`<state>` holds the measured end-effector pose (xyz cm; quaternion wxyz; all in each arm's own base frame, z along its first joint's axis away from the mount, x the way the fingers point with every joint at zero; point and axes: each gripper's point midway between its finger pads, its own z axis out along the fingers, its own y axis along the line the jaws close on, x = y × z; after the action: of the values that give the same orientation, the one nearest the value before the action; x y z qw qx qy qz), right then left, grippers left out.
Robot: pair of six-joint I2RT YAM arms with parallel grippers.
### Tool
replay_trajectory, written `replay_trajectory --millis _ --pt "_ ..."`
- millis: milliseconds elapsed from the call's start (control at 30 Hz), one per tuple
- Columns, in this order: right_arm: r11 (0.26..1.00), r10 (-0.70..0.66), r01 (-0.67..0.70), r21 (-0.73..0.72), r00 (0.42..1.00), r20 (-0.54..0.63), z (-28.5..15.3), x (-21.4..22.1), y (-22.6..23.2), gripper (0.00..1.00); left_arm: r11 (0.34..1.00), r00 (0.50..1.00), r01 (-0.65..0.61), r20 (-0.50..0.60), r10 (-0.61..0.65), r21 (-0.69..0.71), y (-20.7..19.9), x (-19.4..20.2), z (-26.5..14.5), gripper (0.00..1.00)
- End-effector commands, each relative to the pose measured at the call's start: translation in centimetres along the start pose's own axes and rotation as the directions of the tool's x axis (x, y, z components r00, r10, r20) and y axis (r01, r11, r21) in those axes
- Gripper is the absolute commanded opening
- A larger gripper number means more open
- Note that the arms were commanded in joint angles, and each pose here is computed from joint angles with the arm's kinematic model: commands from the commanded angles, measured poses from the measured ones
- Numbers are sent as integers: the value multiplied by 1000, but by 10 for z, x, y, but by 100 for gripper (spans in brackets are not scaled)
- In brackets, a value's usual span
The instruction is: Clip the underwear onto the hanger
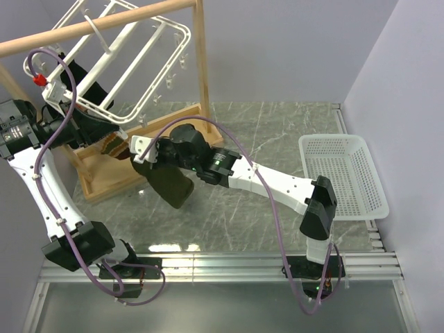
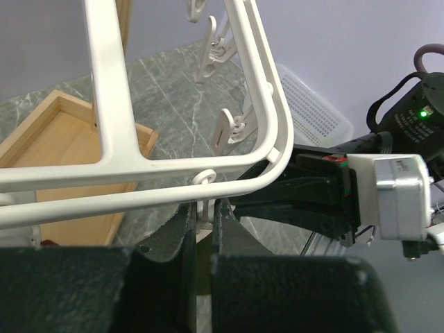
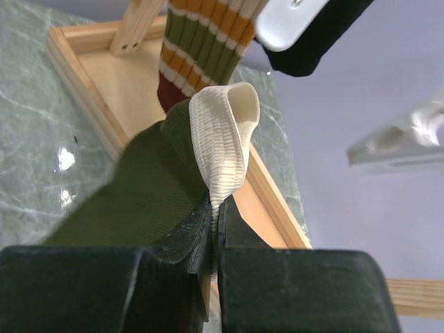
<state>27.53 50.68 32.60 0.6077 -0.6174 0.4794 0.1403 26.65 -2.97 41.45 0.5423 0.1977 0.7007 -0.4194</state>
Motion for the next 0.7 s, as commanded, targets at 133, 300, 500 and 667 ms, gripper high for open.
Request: replay_trajectory --millis 133,300,500,667 --pt "999 -30 29 36 999 29 -4 -23 -19 0 987 994 -23 105 6 162 -41 -14 0 1" --pt "998 -45 44 35 999 30 -7 -28 -21 0 986 995 -20 104 3 163 -39 -15 1 1" --pt "998 -68 67 22 997 31 -8 -35 -21 0 987 995 -17 105 -1 162 -38 -13 0 1" --pt "995 -98 97 15 995 25 -6 -39 -21 0 987 994 -20 105 3 162 -38 -12 0 1"
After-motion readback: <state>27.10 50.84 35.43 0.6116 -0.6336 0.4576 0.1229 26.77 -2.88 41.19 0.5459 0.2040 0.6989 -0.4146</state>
